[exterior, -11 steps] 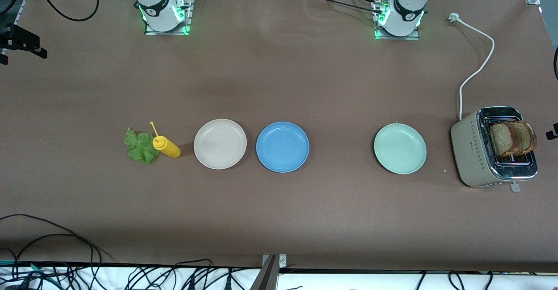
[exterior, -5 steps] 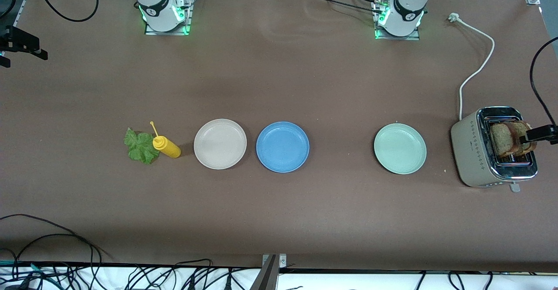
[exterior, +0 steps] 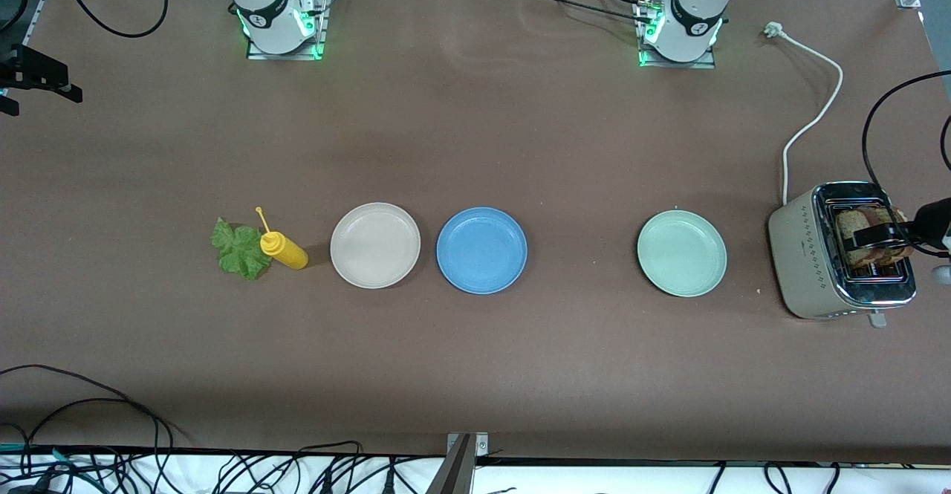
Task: Make sandwich in blue plate with both arms
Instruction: 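Lower the left gripper and grasp one bread slice in the toaster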
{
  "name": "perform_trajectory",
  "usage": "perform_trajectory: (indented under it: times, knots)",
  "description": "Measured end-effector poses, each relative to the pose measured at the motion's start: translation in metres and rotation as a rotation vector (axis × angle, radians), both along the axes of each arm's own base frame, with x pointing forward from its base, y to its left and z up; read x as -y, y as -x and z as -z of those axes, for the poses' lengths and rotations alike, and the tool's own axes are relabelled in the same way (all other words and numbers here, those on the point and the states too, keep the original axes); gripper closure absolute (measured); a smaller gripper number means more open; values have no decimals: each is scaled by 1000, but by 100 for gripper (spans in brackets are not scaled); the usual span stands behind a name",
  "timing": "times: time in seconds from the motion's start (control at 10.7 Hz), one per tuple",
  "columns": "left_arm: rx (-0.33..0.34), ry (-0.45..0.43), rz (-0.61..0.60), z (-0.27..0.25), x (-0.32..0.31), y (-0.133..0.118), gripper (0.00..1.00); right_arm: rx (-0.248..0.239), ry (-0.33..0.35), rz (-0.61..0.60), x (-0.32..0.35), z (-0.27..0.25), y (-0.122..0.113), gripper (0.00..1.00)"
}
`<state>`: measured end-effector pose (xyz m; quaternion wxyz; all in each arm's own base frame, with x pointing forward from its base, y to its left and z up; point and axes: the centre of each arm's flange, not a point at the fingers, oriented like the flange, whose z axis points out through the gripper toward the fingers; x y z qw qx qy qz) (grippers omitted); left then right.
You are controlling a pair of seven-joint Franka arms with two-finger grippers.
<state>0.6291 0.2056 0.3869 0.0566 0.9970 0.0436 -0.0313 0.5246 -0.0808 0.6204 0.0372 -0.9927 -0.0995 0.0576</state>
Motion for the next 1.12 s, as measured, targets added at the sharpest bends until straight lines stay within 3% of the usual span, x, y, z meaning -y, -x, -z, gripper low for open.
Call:
perform_trajectory:
  times: [0.47,0.56,1.12]
  knots:
    - [-30,-5,-17,6,6,15,76,-1,0,-1,0,0,0,0]
    - [-30,-10,-15,4,6,16,86,-2,0,-2,0,1,-1,0]
    - [-23,-16,40,-36,33,12,88,-5,1,-5,-1,3,-2,0]
